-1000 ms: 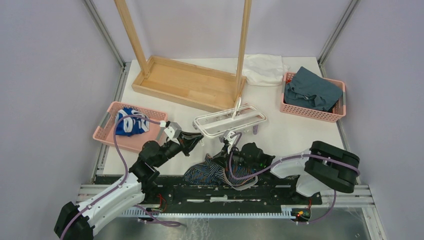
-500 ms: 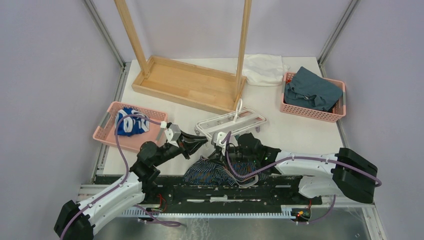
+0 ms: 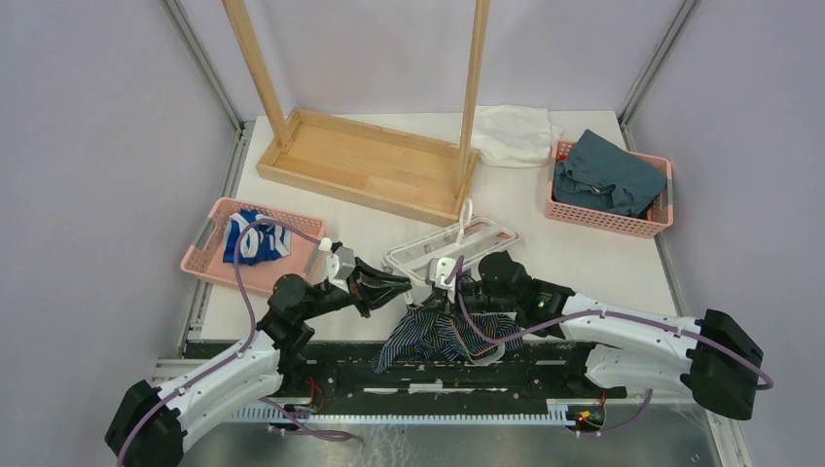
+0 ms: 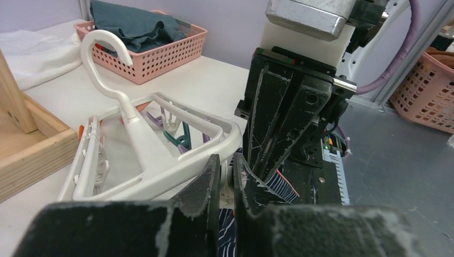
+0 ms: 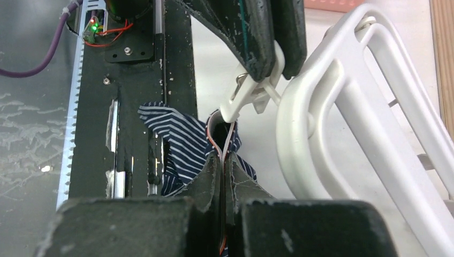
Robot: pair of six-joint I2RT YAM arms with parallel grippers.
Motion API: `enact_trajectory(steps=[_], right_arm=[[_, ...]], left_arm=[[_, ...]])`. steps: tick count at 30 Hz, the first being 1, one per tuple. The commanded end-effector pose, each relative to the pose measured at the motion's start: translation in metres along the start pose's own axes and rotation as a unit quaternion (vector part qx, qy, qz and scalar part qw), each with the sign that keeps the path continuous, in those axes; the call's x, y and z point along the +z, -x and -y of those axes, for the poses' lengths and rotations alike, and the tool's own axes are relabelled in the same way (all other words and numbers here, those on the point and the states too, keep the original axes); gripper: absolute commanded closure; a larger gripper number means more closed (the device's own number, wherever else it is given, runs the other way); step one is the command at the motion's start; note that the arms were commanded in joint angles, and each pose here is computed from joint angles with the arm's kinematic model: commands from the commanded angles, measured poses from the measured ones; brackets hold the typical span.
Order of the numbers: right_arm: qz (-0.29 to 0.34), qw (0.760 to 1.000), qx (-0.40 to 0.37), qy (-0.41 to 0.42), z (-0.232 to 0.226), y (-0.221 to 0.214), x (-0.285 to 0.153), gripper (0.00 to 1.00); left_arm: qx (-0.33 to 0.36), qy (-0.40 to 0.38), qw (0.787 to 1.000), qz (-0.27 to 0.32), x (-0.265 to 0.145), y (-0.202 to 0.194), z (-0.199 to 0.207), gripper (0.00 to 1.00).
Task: Clip the underwear to the hanger
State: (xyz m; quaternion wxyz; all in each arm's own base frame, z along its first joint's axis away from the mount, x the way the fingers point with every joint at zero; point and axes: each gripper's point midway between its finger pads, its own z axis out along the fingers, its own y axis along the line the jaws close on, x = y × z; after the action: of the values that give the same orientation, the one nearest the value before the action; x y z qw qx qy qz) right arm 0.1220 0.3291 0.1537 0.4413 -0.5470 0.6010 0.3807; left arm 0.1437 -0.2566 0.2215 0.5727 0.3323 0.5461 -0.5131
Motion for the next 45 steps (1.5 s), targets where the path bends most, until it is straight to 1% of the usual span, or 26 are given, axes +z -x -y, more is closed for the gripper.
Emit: enact_trajectory(steps=[1,12,16,28,45], right_arm=[[0.002,0.999,-0.032,0.016,0.003,0.021,-0.006,1.00],[-0.005,0.999,-0.034,0.031,0.005,0.026,0.002,1.00],[0.002,0.999,-0.037,0.036,0.006,0.033,0.006,1.00],[0.021,0.998,-0.048,0.025,0.008,0.047,0.000,1.00],[0.019,0.998,-0.055,0.003,0.017,0.056,-0.004,1.00]], left_arm=[[0.020,-0.054,0.997,0.052,0.007,0.040,0.022,0.97],[0.021,-0.059,0.997,0.051,0.007,0.040,0.024,0.97],[0.020,-0.059,0.997,0.048,0.008,0.039,0.023,0.97],[0.016,-0.069,0.997,0.040,0.010,0.036,0.025,0.97],[0.013,-0.073,0.997,0.033,0.010,0.033,0.025,0.97]])
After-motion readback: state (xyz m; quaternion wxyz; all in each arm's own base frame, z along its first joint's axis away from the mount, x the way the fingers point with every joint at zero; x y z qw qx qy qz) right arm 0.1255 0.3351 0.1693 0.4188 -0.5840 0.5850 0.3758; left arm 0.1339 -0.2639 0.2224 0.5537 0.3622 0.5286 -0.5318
